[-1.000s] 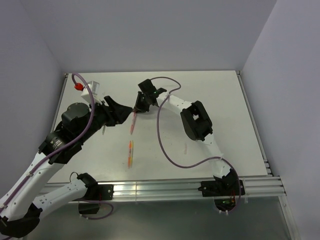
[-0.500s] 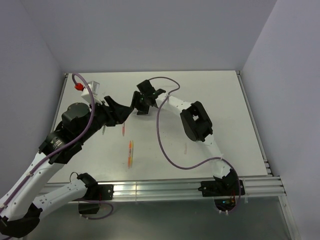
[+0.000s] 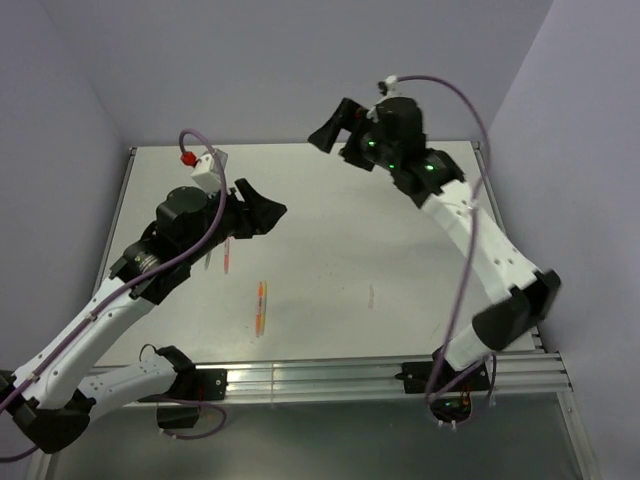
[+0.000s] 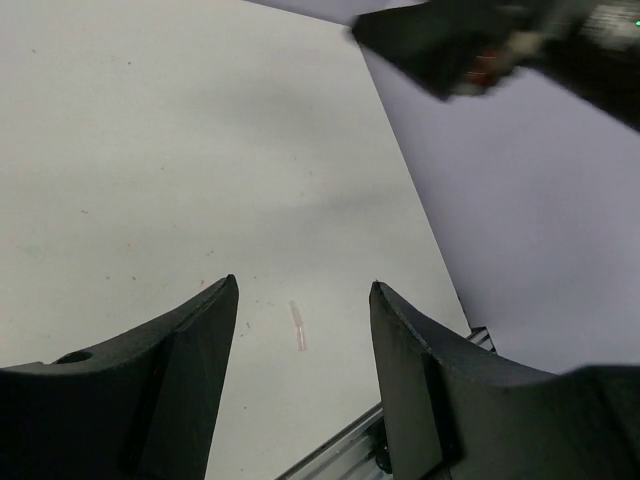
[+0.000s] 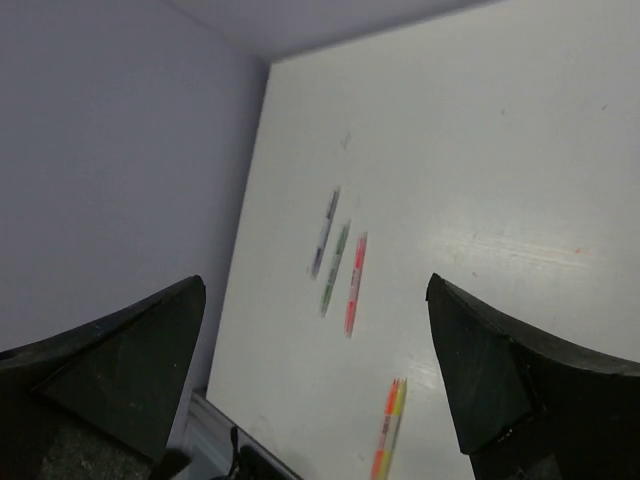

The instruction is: Insert the pens into the pen caps

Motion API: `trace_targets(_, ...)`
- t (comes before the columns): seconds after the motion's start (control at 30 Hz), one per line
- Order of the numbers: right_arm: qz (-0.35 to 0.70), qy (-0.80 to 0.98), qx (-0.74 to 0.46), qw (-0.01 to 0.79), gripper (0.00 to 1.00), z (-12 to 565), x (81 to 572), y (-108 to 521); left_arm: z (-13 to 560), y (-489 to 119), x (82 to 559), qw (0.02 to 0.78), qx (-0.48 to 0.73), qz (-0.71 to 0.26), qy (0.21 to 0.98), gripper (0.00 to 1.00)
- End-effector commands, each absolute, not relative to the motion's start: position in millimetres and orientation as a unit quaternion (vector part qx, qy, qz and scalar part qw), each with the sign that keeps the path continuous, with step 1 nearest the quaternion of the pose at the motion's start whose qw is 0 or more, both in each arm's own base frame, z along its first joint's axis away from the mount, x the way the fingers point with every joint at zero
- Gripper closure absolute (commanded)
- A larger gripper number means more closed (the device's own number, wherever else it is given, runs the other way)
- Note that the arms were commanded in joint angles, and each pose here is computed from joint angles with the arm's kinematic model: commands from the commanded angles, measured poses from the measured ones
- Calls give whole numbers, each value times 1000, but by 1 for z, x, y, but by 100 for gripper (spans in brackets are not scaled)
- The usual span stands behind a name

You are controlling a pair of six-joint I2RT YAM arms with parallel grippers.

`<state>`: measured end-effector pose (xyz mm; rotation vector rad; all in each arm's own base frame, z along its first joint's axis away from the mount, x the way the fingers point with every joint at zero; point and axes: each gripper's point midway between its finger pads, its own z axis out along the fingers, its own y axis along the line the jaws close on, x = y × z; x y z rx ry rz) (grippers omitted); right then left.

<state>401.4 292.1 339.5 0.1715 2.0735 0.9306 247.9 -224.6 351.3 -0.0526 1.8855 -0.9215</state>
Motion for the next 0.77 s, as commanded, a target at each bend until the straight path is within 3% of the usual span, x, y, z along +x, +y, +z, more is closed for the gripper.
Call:
trace_targets(0.0, 318, 845, 68, 424, 1, 333, 368, 248, 388, -241, 253, 523, 0, -425, 739, 39)
trace_targets(0.33, 293, 814, 111, 488, 0, 333, 273, 158, 380, -267, 271, 504, 7, -440, 743, 40)
trace_targets(0.73, 276, 804, 118, 513, 0, 339, 254, 137, 377, -273, 275, 498, 9, -443, 745, 40)
